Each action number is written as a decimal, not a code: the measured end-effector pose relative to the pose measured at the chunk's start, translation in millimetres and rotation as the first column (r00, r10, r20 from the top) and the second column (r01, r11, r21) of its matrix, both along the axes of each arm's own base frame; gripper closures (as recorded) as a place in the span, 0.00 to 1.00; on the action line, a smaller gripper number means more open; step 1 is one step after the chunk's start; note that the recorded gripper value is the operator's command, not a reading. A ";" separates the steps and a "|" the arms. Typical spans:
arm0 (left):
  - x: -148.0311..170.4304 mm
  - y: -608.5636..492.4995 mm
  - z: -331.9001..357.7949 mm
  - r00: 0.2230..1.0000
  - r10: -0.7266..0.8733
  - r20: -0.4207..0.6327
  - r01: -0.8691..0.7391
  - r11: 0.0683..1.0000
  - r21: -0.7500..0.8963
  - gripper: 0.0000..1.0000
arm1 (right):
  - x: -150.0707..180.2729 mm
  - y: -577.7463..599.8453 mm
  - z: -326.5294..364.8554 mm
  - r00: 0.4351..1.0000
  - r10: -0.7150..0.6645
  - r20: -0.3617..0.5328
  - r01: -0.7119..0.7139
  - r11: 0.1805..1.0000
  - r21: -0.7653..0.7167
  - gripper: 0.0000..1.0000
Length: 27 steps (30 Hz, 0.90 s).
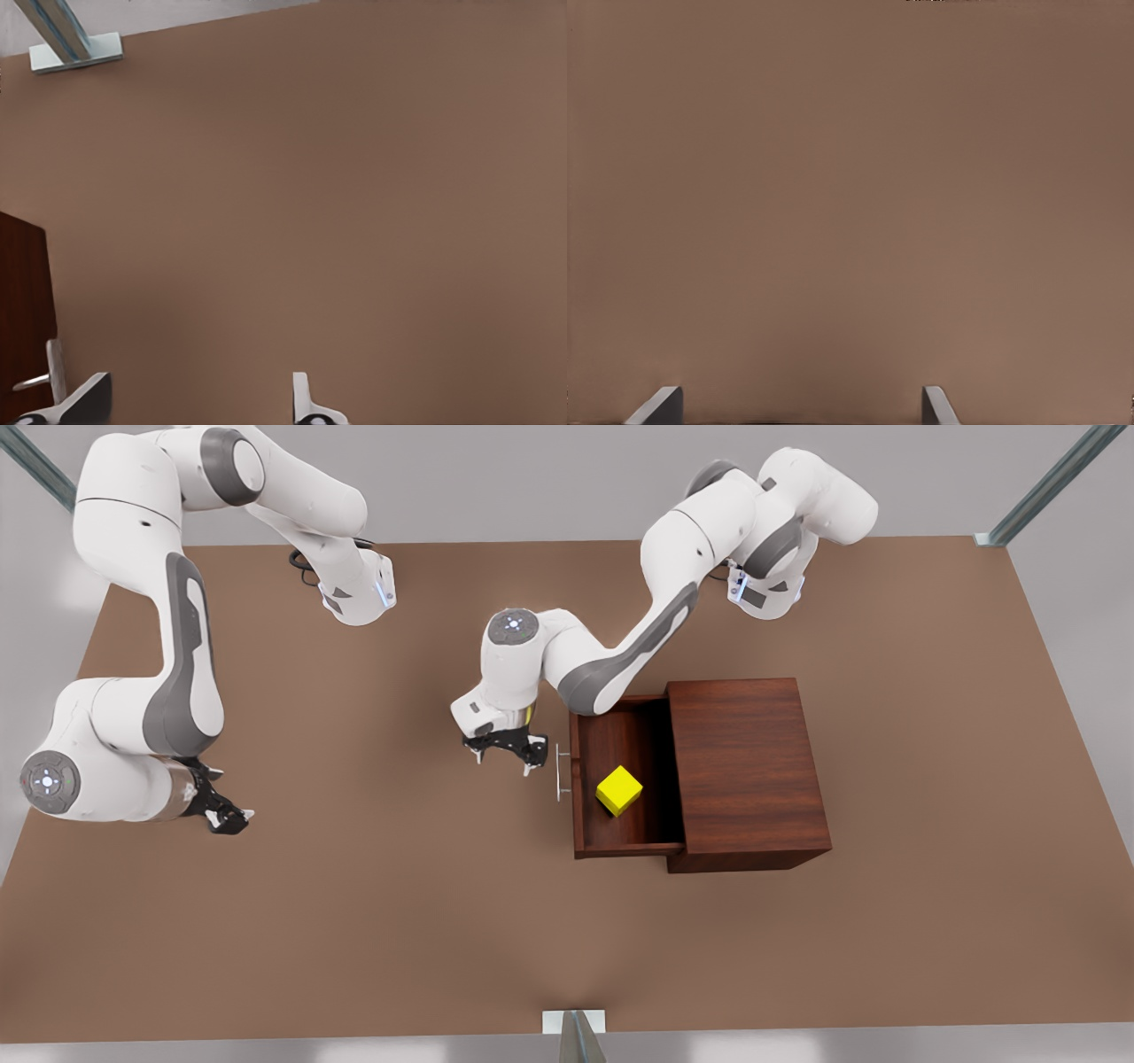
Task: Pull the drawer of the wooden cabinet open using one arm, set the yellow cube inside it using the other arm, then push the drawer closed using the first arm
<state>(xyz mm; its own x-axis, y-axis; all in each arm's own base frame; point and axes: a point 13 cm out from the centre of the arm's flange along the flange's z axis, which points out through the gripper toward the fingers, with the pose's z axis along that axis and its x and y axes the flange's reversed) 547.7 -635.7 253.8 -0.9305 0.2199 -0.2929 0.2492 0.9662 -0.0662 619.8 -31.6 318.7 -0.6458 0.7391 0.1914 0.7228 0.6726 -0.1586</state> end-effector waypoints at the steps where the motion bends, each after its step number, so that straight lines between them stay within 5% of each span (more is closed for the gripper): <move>1: 3.8 -0.3 -13.1 1.000 0.030 -0.001 -0.030 1.000 -0.007 0.00 | 1.6 7.5 -1.2 0.999 0.044 0.002 -0.044 0.999 0.010 0.00; 27: 4.8 44.8 -82.8 0.953 0.301 0.020 -0.301 0.942 0.152 0.00 | 2.1 -7.2 -16.9 0.863 0.505 0.022 -0.504 0.856 0.116 0.00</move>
<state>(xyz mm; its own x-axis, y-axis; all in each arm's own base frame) 552.4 -590.9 171.0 -0.9611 -0.0290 -0.2748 -0.0547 0.9948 0.0864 621.9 -38.8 301.7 -0.9222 0.2851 0.2614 0.2782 0.9584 -0.0640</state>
